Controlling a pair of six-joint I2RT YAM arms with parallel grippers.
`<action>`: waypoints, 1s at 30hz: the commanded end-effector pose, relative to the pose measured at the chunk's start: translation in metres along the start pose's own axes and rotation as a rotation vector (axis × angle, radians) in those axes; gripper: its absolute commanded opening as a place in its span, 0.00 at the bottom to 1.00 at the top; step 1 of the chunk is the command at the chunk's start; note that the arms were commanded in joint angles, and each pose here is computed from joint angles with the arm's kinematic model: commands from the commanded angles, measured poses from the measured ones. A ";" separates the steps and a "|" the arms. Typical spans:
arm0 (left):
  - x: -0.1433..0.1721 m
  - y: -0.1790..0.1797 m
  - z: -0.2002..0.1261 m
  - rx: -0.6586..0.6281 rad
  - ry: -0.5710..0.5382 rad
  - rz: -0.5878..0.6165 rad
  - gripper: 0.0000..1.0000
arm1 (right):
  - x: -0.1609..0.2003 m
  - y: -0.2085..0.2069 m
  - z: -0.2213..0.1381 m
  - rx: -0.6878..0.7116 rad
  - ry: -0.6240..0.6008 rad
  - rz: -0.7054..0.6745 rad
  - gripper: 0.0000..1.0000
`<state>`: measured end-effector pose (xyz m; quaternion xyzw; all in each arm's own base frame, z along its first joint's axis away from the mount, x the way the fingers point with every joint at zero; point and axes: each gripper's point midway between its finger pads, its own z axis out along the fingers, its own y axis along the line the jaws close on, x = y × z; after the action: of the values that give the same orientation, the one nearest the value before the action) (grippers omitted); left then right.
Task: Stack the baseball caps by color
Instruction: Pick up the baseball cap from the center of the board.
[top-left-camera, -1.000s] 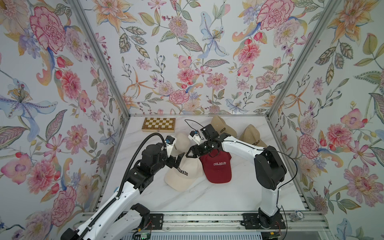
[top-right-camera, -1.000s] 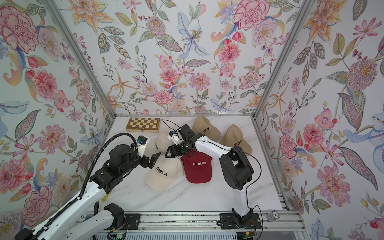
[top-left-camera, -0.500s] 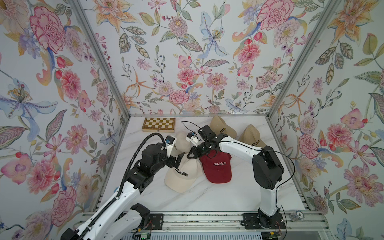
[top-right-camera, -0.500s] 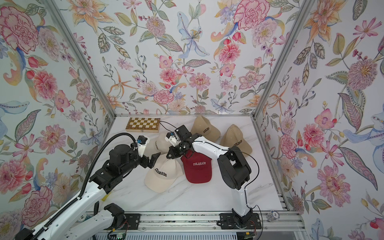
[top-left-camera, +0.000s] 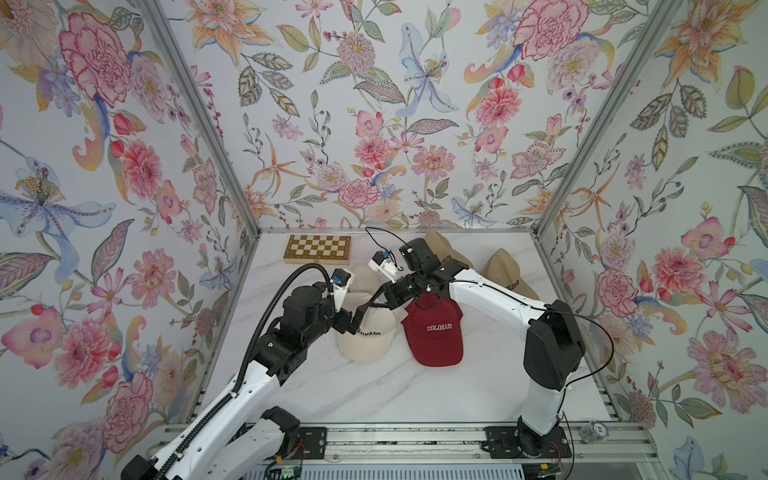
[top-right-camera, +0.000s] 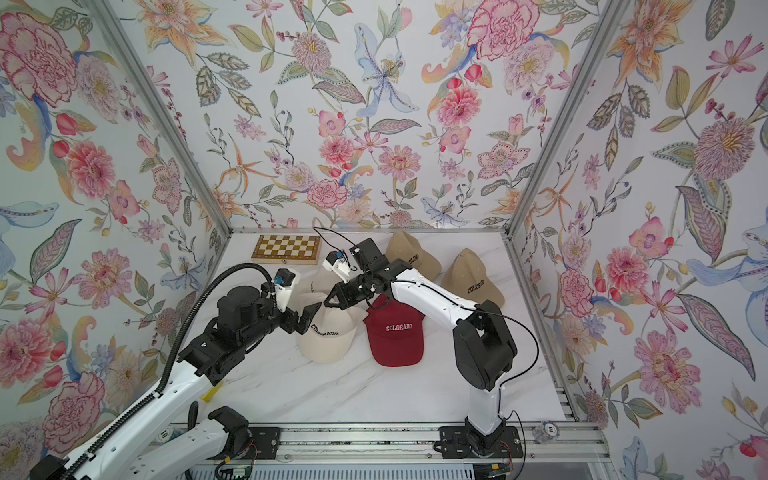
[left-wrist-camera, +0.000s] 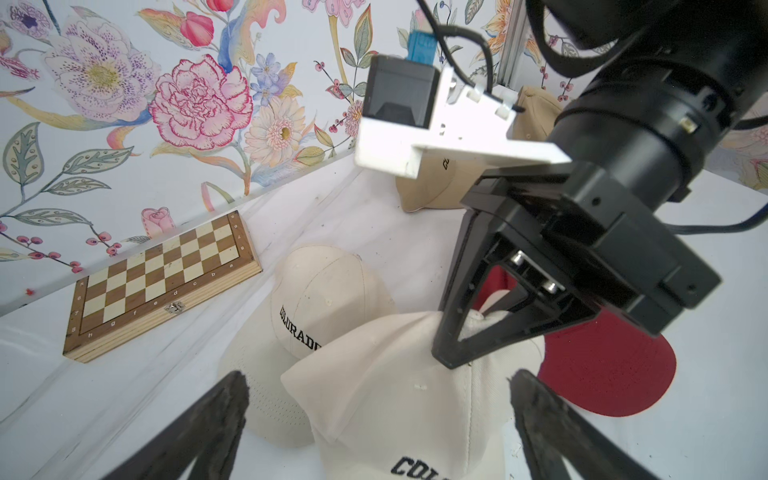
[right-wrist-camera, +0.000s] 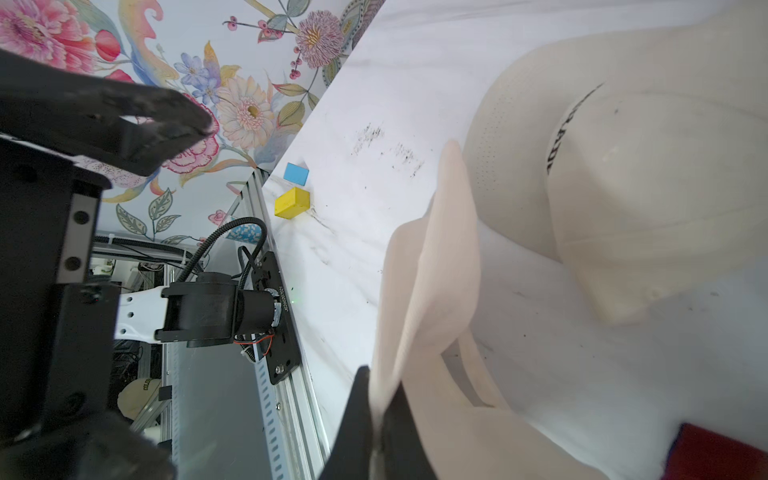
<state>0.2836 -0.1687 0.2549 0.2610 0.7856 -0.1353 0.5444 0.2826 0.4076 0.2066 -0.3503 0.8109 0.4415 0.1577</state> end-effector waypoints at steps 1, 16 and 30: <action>-0.027 -0.002 -0.014 0.020 -0.100 0.020 1.00 | -0.023 0.027 -0.022 -0.026 -0.066 -0.080 0.00; -0.023 -0.025 -0.008 0.089 -0.112 0.043 1.00 | -0.057 0.048 -0.051 -0.027 -0.170 -0.102 0.00; -0.023 -0.011 0.005 -0.009 -0.122 0.037 1.00 | -0.066 0.067 -0.061 -0.085 -0.207 -0.118 0.00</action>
<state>0.2831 -0.1846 0.2768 0.2674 0.7498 -0.1451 0.5876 0.2887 0.4094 0.2848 -0.3496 0.7761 0.4732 0.2269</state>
